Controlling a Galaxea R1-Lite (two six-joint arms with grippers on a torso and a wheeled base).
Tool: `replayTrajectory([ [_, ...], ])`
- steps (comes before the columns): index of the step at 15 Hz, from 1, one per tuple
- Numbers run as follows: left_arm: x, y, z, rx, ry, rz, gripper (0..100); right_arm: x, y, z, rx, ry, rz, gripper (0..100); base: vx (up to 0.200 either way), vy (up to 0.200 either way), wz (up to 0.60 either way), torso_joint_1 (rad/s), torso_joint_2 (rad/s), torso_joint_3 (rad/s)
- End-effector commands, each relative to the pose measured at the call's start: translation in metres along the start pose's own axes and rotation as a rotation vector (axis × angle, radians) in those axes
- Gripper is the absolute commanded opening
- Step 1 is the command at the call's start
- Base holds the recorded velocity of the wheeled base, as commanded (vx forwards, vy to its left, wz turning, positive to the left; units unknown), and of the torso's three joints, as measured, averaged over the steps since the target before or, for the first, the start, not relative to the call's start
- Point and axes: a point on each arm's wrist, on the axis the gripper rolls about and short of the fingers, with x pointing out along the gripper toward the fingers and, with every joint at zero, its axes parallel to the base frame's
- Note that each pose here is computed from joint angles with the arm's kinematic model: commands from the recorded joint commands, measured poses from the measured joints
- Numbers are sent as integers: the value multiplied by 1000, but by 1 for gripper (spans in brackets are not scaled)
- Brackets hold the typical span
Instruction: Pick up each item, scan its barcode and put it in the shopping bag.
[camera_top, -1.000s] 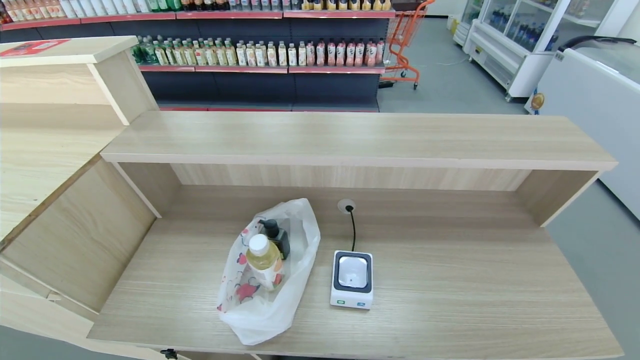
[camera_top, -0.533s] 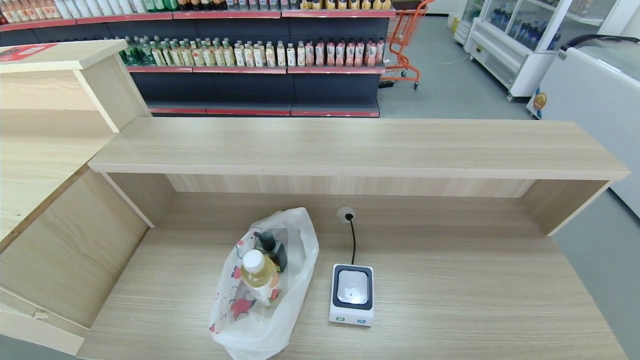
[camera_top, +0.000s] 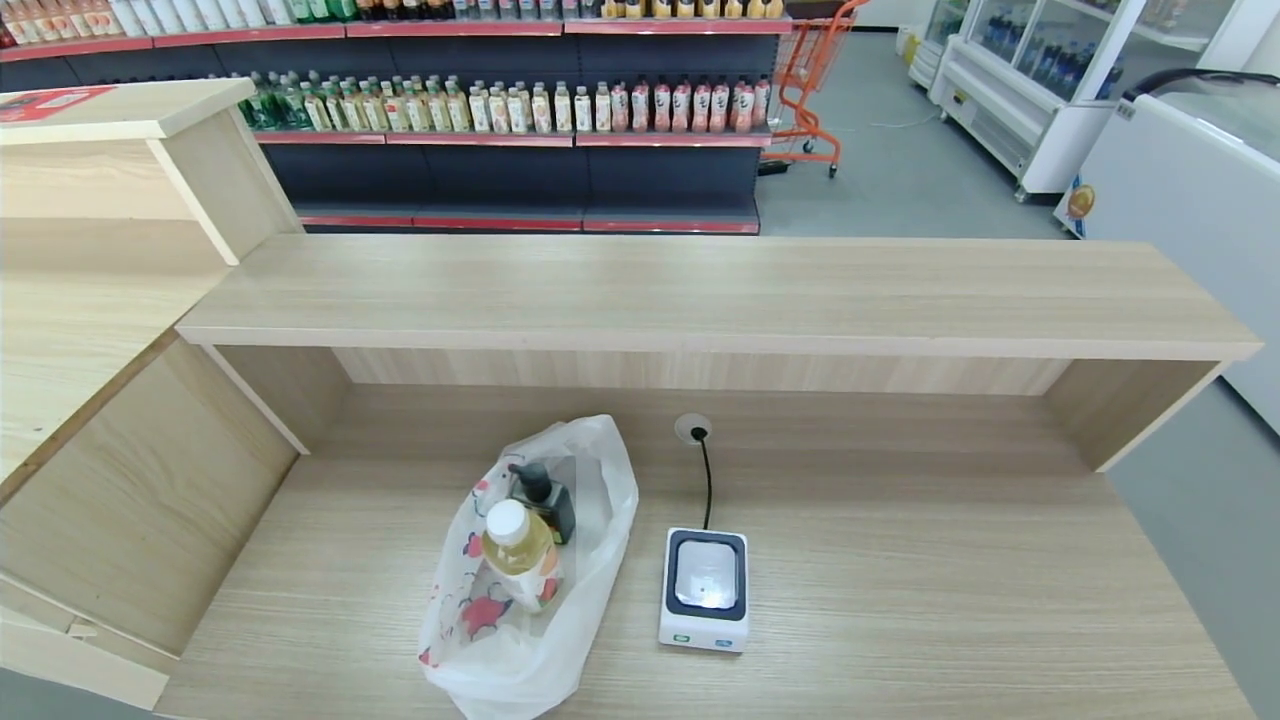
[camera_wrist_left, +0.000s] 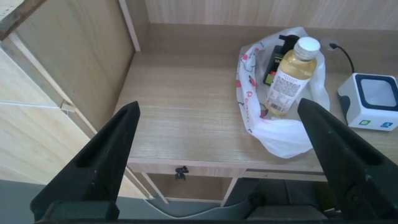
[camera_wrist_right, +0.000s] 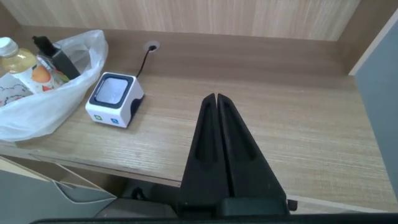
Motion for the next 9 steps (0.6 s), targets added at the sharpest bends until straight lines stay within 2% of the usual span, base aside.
replayTrajectory([
  [1,0,0,0,1,1,0,100,0,0,0,0,2,1,0,0,0,0,0,0,0],
  [9,0,0,0,1,-1,0,100,0,0,0,-2,4,1,0,0,0,0,0,0,0],
])
